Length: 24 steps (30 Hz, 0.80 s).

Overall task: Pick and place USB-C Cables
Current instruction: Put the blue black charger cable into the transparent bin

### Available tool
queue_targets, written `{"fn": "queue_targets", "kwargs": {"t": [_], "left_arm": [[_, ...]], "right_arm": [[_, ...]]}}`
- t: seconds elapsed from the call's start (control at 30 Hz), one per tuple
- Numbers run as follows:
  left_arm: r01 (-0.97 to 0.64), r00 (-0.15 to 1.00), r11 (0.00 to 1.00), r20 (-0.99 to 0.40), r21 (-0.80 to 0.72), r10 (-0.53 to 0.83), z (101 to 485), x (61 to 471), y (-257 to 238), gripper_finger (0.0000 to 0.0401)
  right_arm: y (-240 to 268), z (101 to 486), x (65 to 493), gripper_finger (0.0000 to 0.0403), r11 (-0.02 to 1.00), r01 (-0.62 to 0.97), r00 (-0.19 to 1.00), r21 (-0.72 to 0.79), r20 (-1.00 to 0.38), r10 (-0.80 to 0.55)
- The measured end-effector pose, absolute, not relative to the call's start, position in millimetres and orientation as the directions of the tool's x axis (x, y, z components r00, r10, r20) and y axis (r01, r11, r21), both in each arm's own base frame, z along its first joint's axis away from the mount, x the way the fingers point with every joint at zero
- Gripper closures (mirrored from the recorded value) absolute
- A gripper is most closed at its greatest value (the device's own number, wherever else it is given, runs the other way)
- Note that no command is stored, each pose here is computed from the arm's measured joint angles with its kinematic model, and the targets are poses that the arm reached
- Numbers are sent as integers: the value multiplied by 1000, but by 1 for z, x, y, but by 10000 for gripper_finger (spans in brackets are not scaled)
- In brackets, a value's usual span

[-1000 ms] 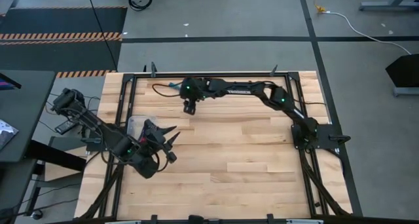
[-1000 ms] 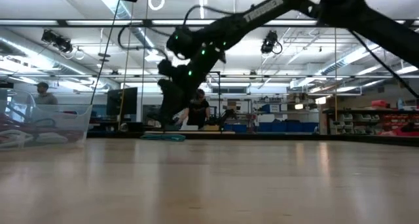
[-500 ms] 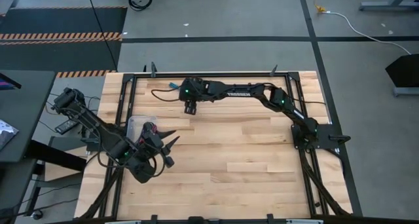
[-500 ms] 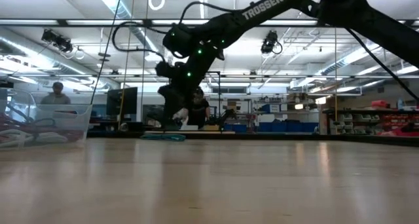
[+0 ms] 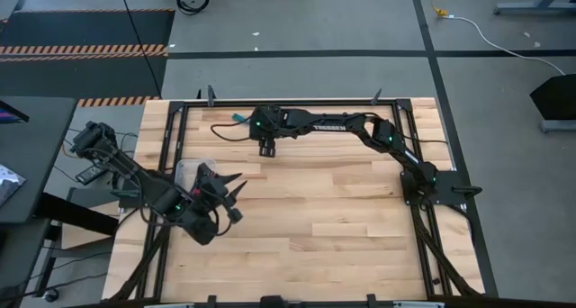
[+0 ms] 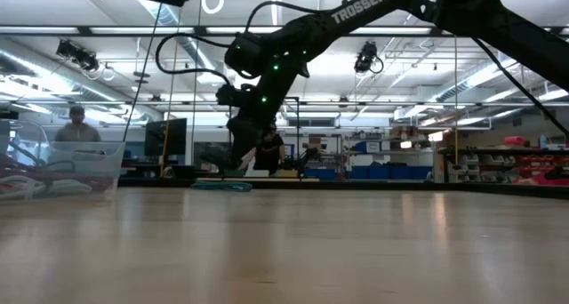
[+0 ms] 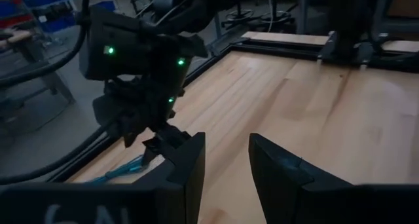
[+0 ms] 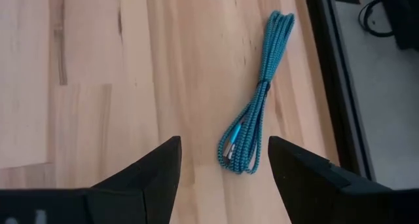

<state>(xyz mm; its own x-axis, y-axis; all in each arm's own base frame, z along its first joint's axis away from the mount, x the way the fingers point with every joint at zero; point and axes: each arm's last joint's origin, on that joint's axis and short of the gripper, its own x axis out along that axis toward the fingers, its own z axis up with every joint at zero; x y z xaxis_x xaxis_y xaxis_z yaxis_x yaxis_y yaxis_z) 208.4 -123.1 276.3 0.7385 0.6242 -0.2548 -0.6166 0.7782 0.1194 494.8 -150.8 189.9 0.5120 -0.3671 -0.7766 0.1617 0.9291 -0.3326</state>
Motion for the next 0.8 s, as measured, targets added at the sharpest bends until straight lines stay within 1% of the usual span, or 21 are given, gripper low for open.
{"fn": "queue_targets", "kwargs": {"t": [0.13,0.3,0.4,0.5,0.57,0.63,0.73,0.8], "left_arm": [[-638,718,759,-258,127,647,276,212,-116,275],[-661,676,724,-260,197,689,276,219,-103,275],[-670,631,697,-299,256,716,274,225,-85,276],[-652,553,672,-386,352,738,269,232,-56,281],[-644,496,661,-448,385,744,266,237,-33,285],[-613,456,673,-510,414,729,265,240,-11,289],[-558,445,712,-571,426,690,266,246,23,295],[-505,482,766,-607,397,632,268,249,46,298]], "right_arm": [[-159,189,490,168,930,169,491,-325,-791,-365],[-167,187,482,168,932,159,432,-325,-826,-362],[-168,193,476,168,936,141,414,-322,-840,-351],[-165,210,467,168,954,119,413,-275,-860,-299],[-160,223,457,168,972,81,396,-221,-888,-235],[-154,234,446,168,986,26,366,-165,-916,-163],[-145,244,428,168,994,-67,286,-87,-956,-64],[-141,250,418,168,994,-101,251,-33,-968,-6]]}}
